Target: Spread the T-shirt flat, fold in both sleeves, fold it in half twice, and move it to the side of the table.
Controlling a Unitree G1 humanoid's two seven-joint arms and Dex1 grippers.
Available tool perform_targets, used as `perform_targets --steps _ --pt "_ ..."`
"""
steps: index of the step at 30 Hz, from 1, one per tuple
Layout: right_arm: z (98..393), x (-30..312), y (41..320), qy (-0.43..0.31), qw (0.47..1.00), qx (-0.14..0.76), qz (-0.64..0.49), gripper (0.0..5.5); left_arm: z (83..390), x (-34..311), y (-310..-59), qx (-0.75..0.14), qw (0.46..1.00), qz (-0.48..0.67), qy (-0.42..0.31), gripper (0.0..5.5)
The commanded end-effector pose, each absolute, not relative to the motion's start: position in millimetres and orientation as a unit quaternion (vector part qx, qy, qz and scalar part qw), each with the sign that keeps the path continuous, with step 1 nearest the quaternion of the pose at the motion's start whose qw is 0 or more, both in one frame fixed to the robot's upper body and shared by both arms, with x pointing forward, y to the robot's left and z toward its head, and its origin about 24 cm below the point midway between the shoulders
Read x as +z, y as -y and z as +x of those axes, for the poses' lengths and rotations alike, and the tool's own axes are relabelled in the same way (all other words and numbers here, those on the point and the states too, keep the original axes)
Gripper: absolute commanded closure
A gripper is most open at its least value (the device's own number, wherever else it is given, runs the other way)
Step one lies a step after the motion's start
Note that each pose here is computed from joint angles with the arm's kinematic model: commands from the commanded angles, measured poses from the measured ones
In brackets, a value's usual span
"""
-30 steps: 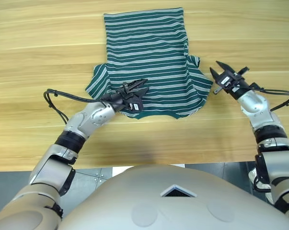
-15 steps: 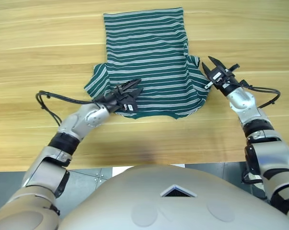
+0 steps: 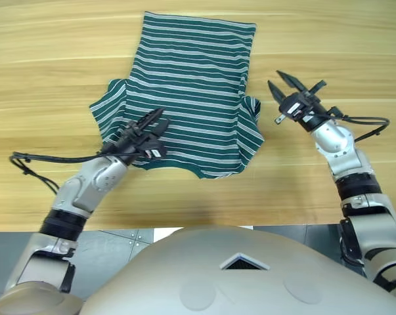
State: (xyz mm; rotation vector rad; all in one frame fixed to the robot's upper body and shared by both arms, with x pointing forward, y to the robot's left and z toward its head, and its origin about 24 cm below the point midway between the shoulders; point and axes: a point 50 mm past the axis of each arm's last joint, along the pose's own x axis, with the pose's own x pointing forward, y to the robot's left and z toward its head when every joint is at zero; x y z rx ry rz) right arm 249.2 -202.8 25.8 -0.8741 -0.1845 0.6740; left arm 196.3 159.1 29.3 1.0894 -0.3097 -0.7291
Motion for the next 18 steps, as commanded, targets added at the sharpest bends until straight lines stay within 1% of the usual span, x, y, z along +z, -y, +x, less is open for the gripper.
perform_targets --steps 1,2,5,8,10,12,14,18 --pt "185 32 240 0.036 0.798 0.412 -0.439 4.22 191 34 -132 -0.390 0.764 0.482 0.179 3.87" --pt "172 37 247 0.028 0.791 0.425 -0.440 4.22 188 33 -126 -0.406 0.759 0.476 0.183 3.87" --pt "137 46 245 0.010 0.784 0.472 -0.402 4.22 185 28 -120 -0.430 0.744 0.480 0.178 3.87" --pt "123 43 241 -0.006 0.791 0.483 -0.376 4.22 184 25 -113 -0.449 0.740 0.468 0.179 3.87" --pt "118 33 226 -0.013 0.788 0.509 -0.347 4.22 180 15 -106 -0.474 0.733 0.458 0.169 3.87" --pt "115 17 205 -0.017 0.783 0.537 -0.314 4.22 179 6 -105 -0.488 0.726 0.460 0.153 3.87" --pt "120 1 191 -0.025 0.779 0.546 -0.307 4.22 180 -1 -108 -0.491 0.720 0.470 0.139 3.87" --pt "143 -16 179 -0.032 0.789 0.527 -0.315 4.22 176 -8 -108 -0.503 0.716 0.467 0.131 3.87"
